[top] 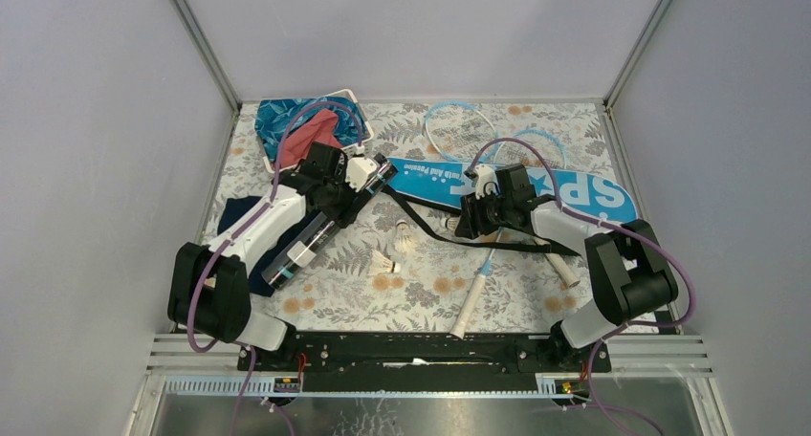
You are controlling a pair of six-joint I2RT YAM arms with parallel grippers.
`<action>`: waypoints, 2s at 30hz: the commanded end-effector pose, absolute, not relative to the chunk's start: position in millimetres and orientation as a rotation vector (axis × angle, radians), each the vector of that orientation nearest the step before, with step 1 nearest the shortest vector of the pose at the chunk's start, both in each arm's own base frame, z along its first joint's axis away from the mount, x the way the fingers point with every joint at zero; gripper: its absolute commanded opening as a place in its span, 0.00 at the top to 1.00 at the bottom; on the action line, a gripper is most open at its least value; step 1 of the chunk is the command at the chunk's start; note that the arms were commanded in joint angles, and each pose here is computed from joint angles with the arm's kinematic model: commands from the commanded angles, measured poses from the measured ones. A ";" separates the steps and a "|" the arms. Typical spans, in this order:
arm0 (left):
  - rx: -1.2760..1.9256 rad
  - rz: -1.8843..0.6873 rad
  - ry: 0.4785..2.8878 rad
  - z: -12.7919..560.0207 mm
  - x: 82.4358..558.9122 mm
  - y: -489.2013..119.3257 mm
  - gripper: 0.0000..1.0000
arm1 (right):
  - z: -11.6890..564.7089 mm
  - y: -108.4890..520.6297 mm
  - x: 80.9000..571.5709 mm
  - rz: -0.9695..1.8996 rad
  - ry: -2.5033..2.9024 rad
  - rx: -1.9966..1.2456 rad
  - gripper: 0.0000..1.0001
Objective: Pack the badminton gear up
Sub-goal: Pick up the shuttlecock at the center of the board, then place the shuttlecock at the shuttle tube.
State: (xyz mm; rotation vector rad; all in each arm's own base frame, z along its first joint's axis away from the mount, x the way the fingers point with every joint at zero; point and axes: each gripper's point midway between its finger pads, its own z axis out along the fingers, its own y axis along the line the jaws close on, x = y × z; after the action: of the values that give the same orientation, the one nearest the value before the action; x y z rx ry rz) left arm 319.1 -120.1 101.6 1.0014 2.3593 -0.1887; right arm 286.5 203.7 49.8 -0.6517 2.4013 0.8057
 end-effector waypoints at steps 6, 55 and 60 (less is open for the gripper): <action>1.018 -0.203 2.240 118.8 331.7 -127.8 0.82 | 54.8 222.9 308.0 0.872 2.348 -0.559 0.54; 1.557 -0.580 1.738 150.7 256.7 -202.0 0.85 | 241.6 246.3 245.0 1.020 1.731 -1.344 1.00; 1.554 -0.613 1.738 153.5 256.0 -209.6 0.87 | 242.6 258.3 237.3 1.051 1.714 -1.382 1.00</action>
State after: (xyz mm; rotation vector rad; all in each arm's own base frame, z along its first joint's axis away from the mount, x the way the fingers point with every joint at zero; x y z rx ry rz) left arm 251.9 -193.5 135.6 1.5655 1.8062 -0.5634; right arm 245.0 244.1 225.0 -1.3304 1.7939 1.0068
